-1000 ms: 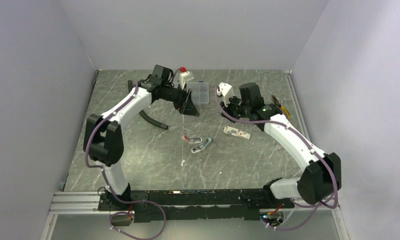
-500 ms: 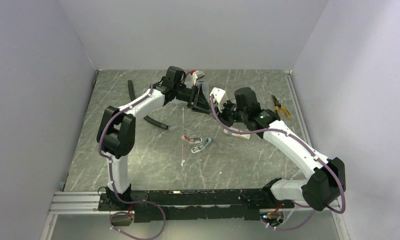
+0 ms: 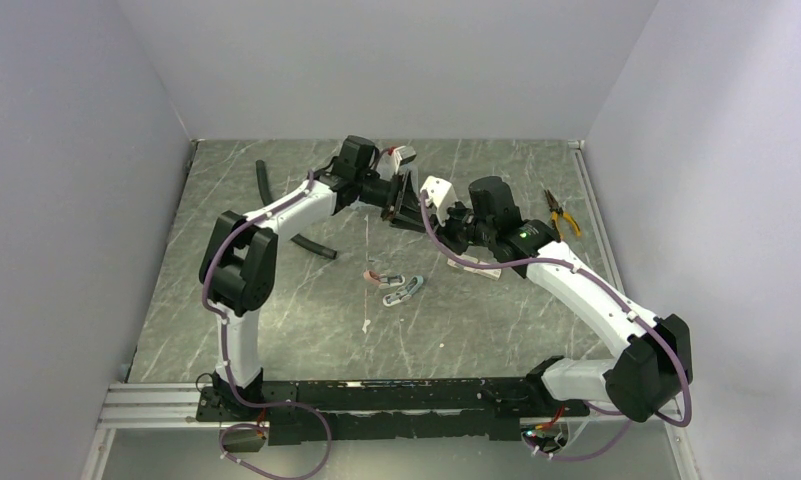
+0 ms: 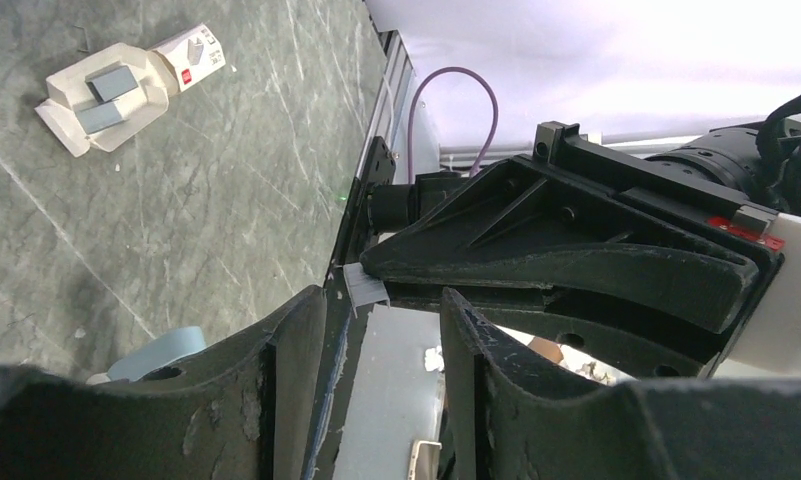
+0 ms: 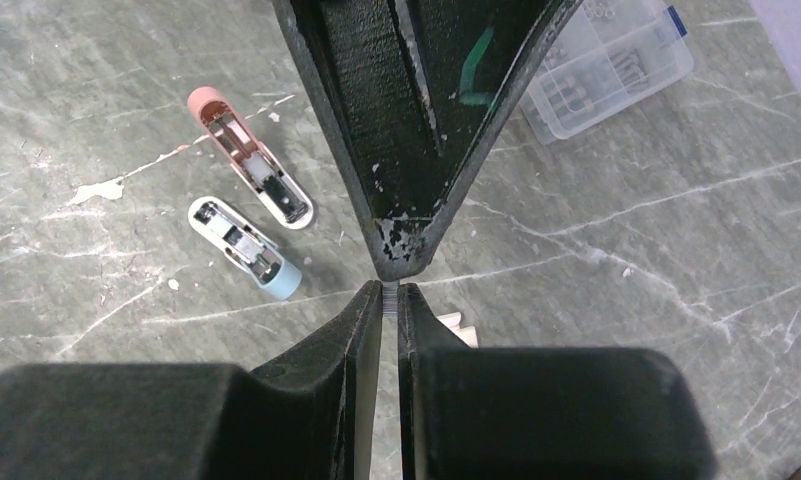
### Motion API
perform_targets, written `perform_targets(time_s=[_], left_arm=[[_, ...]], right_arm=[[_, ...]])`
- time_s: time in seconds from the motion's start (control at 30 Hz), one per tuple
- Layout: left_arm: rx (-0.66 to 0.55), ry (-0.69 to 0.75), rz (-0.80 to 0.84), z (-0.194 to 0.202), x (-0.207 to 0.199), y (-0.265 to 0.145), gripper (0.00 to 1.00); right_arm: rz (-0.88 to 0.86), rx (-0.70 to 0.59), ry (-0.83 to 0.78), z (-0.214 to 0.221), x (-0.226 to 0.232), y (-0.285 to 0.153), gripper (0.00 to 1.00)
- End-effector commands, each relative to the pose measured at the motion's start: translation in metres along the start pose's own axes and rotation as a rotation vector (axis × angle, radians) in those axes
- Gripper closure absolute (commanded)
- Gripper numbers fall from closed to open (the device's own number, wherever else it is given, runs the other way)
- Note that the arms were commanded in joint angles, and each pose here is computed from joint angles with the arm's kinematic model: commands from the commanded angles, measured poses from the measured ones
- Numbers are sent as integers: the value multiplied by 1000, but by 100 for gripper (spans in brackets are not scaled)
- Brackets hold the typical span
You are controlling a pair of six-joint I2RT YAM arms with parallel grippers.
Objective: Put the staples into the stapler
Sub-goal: Pick up several staples from the staple box.
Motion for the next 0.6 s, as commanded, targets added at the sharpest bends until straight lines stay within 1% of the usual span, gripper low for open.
perform_targets(time_s=[0.0,0.13,0.37,0.57], left_arm=[[4,14,19,-3,-12,4,50],[7,14,20,-2,-11,4,54],[12,7,22,0,-11,8,57],[15,2,23,0,-8,8,64]], right_arm=[[49,-45,-15,-14,-9,-4,87],[49,-40,-15,-14,-9,-4,86],[51,-35,-11,-13,-10,-3,86],[57,-31,-10,-13,-11,-2,86]])
Point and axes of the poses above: each gripper's point midway between its finger pads, its own y axis out along the fingers, its own x axis along the line the jaws close on, z = x × y, the point moved 9 cm from there along -y, back along the fingers, and after that the axes turned 14 degrees about -y, right-handed, at the moved point
